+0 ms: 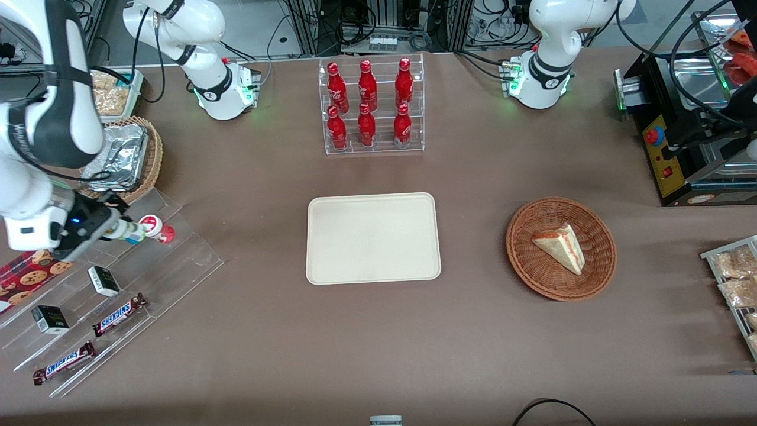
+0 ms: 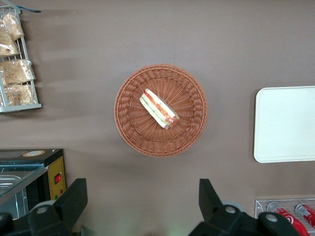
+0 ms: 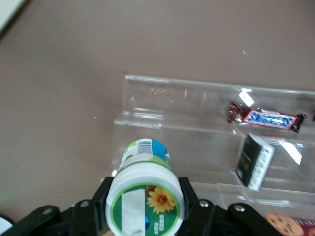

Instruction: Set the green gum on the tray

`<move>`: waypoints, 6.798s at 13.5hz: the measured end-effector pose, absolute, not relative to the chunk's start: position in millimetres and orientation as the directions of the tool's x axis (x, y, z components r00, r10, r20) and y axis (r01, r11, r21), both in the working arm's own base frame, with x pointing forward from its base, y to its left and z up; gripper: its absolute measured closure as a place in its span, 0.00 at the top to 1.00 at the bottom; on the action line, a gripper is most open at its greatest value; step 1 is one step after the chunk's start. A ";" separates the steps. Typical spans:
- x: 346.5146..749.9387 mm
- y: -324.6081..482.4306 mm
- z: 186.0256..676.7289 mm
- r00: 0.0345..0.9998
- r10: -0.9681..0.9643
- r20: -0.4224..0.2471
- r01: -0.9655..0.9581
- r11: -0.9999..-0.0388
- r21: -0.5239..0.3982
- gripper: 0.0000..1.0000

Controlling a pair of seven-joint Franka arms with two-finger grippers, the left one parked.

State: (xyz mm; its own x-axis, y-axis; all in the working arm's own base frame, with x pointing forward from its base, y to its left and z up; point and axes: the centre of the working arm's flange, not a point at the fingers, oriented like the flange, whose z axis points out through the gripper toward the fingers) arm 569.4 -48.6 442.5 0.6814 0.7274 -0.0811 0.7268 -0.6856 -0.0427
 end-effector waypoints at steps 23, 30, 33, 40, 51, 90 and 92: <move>550.2 366.2 335.6 0.941 0.303 -0.149 0.309 -0.951 0.020 0.58; 533.2 440.7 282.5 0.982 0.174 -0.073 0.174 -0.985 0.000 0.58; 536.4 461.4 273.6 0.989 0.139 -0.052 0.138 -0.990 -0.006 0.58; 528.1 486.1 250.7 0.990 0.137 -0.044 0.137 -0.991 -0.005 0.58; 524.4 489.6 229.2 0.992 0.116 -0.048 0.117 -0.993 0.011 0.58; 577.3 258.0 505.7 0.981 0.137 -0.135 0.141 -0.990 0.016 1.00; 585.4 219.6 510.7 0.986 0.094 -0.136 0.096 -0.995 0.009 1.00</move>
State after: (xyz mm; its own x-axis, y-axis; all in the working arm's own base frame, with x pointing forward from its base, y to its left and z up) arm 585.4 219.6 510.7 0.9862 0.0939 -0.1360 0.0960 -0.9953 0.0092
